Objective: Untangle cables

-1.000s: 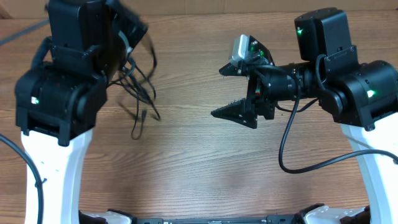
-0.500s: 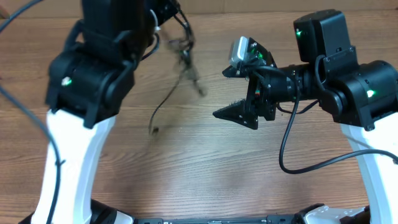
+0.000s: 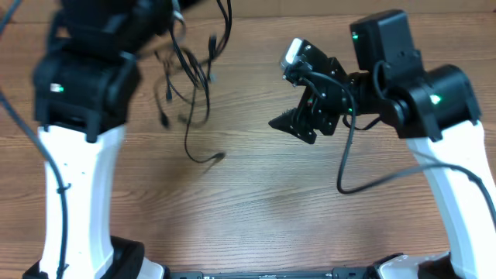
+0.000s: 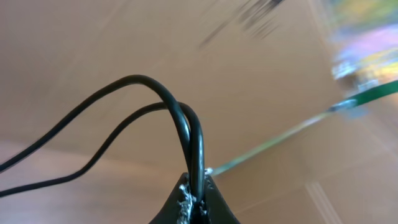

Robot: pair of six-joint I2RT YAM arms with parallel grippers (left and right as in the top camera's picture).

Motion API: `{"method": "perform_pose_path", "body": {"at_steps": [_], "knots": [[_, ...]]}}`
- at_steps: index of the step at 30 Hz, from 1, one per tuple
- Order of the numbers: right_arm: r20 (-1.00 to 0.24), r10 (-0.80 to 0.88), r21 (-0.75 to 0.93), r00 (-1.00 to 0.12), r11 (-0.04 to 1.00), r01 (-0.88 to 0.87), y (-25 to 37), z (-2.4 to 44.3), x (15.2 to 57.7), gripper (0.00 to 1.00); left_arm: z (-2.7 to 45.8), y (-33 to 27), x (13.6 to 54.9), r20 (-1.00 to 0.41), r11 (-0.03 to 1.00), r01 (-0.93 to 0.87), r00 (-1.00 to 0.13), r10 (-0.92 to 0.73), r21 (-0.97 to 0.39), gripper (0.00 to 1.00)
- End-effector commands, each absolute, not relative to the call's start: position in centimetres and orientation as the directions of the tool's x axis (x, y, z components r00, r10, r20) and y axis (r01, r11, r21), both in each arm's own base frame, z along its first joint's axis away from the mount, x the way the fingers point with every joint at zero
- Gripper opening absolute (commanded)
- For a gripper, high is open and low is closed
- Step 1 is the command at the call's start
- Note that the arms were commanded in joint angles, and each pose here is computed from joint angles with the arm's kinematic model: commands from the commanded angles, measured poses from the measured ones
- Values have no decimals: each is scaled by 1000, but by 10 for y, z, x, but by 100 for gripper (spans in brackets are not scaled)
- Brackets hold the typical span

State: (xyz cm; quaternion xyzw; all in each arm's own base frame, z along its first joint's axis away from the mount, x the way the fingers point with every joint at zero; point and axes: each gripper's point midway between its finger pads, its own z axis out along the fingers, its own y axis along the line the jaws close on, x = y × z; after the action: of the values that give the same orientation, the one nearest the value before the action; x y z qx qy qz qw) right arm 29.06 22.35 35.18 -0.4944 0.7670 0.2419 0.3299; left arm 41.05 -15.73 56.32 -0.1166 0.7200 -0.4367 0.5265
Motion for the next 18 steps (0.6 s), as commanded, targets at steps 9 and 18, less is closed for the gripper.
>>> {"method": "perform_pose_path", "body": {"at_steps": [9,18], "knots": [[-733,-605,30,-310,427,-904,223,345,303,90,671,-136,319,-685,429,582,-335,-647,-691,4],[-735,-604,27,-308,428,-904,224,345,304,90,744,-140,239,-777,367,829,-122,-617,-421,4]]}}
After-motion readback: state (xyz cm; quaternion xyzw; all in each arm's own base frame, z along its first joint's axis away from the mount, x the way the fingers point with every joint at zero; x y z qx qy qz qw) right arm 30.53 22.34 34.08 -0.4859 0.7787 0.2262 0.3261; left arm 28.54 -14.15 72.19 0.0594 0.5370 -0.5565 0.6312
